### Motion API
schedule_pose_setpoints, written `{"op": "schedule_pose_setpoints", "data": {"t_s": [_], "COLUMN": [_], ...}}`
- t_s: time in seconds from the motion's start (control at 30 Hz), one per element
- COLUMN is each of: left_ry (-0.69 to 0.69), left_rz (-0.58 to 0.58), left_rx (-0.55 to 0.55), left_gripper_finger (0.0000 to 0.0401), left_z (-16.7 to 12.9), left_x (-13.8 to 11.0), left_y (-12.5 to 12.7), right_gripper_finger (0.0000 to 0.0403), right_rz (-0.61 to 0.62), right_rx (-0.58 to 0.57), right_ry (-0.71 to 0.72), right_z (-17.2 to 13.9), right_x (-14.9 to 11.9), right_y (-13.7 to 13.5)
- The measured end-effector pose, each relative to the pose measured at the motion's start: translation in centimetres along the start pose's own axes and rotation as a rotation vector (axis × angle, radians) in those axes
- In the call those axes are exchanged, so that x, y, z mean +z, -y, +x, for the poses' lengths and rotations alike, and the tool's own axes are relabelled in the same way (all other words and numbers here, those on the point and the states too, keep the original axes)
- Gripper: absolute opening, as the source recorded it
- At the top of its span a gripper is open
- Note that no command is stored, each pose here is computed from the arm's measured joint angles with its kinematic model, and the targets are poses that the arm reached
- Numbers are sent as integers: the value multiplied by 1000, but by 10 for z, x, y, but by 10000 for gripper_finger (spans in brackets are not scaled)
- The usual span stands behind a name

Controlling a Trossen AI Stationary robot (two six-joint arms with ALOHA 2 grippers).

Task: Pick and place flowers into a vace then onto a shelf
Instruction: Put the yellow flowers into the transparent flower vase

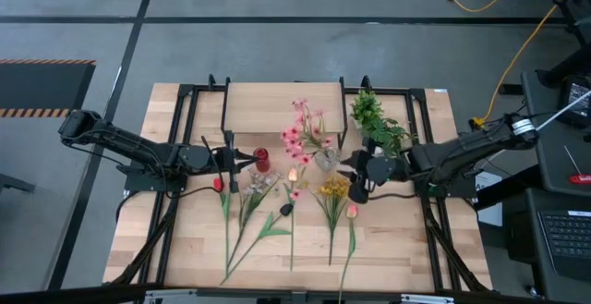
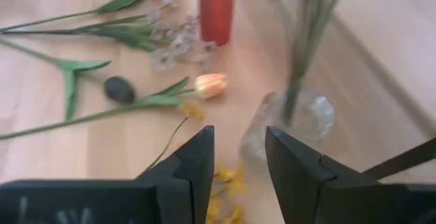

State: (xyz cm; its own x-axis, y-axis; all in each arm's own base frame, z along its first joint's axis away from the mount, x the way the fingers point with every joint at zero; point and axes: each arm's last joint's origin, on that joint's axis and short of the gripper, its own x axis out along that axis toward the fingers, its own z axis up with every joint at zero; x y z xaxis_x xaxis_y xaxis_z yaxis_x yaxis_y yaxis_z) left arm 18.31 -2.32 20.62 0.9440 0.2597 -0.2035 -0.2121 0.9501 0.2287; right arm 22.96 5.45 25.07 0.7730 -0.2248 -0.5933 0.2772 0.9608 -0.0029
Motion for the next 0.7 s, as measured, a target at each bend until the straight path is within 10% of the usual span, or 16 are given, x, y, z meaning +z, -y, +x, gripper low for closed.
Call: {"op": "schedule_pose_setpoints", "data": {"t_s": [0.7], "left_ry": [0], "left_rz": [-43], "left_rx": [-1], "left_gripper_finger": [4], "left_z": [0], "left_x": [0], "left_y": [0], "right_gripper_finger": [133], "right_rz": [166], "right_rx": [168], "right_ry": [-34], "right_z": [-6], "right_x": [-12], "right_y": [-61]}}
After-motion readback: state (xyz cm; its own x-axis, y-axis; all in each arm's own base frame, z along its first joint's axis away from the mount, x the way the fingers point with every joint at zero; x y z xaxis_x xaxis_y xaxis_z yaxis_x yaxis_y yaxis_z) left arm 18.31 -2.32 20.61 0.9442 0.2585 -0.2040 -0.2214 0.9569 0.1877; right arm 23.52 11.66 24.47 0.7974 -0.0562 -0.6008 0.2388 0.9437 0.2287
